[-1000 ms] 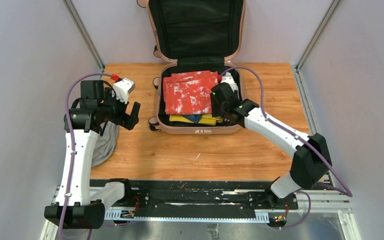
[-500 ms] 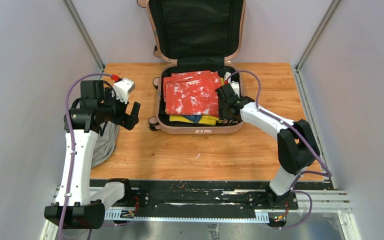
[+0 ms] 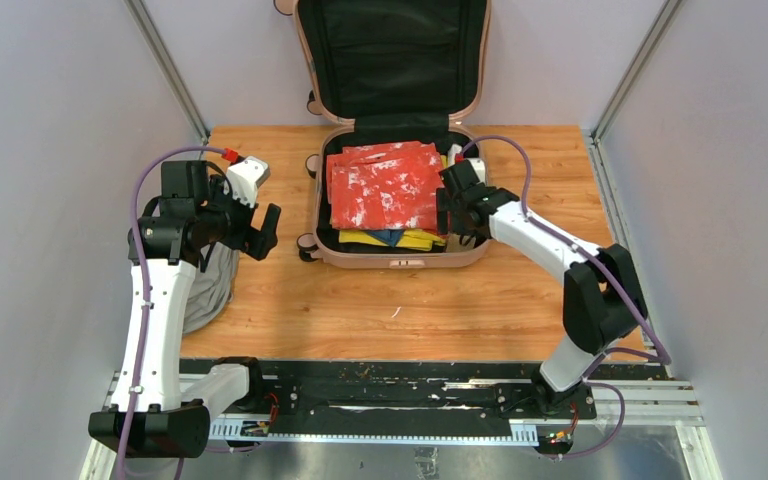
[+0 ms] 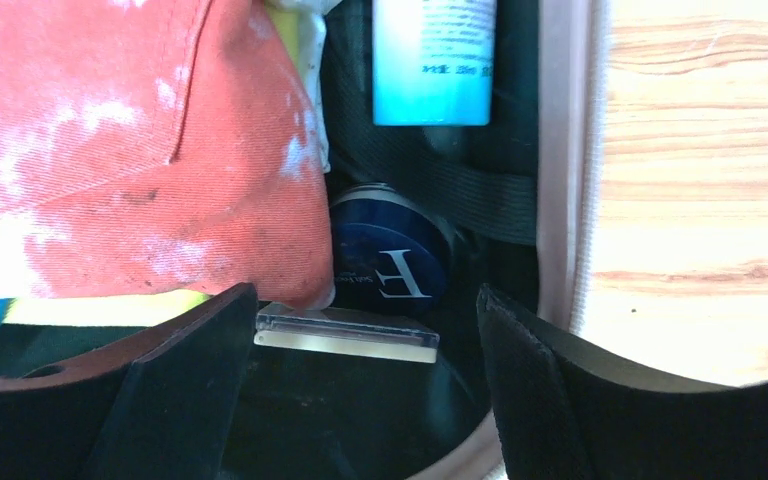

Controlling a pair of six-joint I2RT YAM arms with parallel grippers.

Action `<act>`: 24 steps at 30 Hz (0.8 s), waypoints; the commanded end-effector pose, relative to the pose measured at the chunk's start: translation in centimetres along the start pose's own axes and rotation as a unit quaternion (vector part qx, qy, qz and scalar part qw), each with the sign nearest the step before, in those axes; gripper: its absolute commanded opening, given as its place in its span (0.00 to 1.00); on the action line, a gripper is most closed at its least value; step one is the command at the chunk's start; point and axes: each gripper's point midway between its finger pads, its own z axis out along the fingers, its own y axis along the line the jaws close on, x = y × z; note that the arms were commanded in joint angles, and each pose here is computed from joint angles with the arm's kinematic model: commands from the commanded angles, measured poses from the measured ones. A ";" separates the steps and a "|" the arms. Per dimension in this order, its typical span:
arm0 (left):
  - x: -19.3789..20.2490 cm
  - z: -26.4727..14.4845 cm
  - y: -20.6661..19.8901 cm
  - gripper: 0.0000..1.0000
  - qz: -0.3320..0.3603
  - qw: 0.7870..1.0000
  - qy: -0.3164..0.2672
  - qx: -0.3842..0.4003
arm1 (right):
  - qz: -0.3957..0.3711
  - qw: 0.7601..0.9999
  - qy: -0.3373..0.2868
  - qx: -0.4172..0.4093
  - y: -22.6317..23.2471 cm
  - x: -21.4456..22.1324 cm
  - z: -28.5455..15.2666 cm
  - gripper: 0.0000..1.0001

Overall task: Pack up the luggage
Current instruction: Place the makeup in the luggage, then close the luggage at the center of the board.

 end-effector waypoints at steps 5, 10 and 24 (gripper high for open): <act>0.4 0.0 -0.2 1.00 -0.008 1.000 0.007 0.006 | 0.020 1.000 -0.021 -0.004 -2.2 -2.5 -3.1 0.85; 0.6 0.1 -0.1 1.00 -0.008 1.000 0.011 0.004 | 0.062 0.995 -0.068 -0.031 -3.2 -7.5 -5.4 0.86; 5.2 5.0 -1.5 1.00 -0.037 0.994 0.080 0.070 | 0.116 0.957 -0.248 -0.095 -7.6 -30.0 -6.4 0.73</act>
